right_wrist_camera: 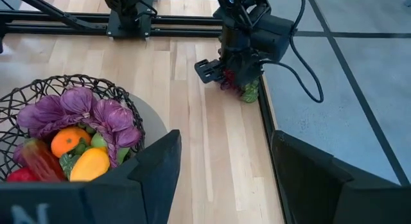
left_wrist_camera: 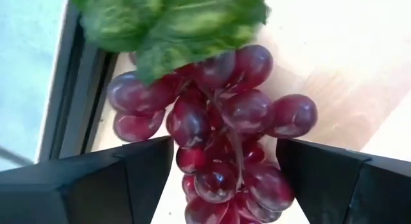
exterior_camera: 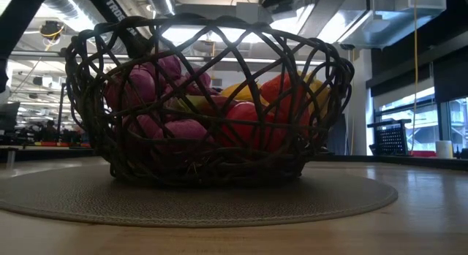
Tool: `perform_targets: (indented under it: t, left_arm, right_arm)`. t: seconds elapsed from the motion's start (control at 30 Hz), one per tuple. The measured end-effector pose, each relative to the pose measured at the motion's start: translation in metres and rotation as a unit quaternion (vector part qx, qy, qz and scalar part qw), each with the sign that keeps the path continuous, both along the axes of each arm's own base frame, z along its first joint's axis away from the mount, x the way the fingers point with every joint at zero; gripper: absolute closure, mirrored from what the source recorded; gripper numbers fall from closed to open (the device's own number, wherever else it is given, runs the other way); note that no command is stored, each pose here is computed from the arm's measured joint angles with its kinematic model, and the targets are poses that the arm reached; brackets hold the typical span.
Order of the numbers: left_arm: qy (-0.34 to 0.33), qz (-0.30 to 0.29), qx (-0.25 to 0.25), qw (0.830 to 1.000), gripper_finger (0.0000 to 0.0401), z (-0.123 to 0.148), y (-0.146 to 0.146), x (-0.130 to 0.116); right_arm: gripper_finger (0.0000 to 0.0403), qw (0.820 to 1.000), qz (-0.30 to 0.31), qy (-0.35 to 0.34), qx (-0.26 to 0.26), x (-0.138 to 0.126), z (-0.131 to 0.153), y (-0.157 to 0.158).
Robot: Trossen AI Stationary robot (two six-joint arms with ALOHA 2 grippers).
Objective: Build produce basket
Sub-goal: Put the red grapes into the mesh basket
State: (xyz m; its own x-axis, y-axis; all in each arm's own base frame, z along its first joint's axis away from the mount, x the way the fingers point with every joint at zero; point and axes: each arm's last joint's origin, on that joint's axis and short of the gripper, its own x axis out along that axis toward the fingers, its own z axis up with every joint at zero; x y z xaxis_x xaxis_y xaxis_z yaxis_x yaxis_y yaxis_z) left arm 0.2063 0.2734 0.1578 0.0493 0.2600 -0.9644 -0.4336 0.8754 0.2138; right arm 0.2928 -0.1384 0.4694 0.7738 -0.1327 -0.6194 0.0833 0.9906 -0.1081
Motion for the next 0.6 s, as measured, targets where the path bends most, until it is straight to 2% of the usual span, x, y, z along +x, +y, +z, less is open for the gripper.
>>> perform_targets:
  t: [0.1,0.23,0.6]
  left_arm:
    - [0.011,-0.003,0.011,1.000,0.0143,0.000,-0.004,0.005]
    - [0.008,-0.011,0.016,1.000,0.0180,0.000,-0.006,0.010]
    - [0.004,-0.019,0.021,1.000,0.0359,0.006,-0.011,0.014]
  right_arm:
    - [0.0166,1.000,0.000,0.000,0.000,0.000,0.000,0.000]
    - [0.0166,1.000,0.000,0.000,0.000,0.000,0.000,0.000]
    - [0.0166,1.000,0.000,0.003,0.002,0.000,-0.001,0.000]
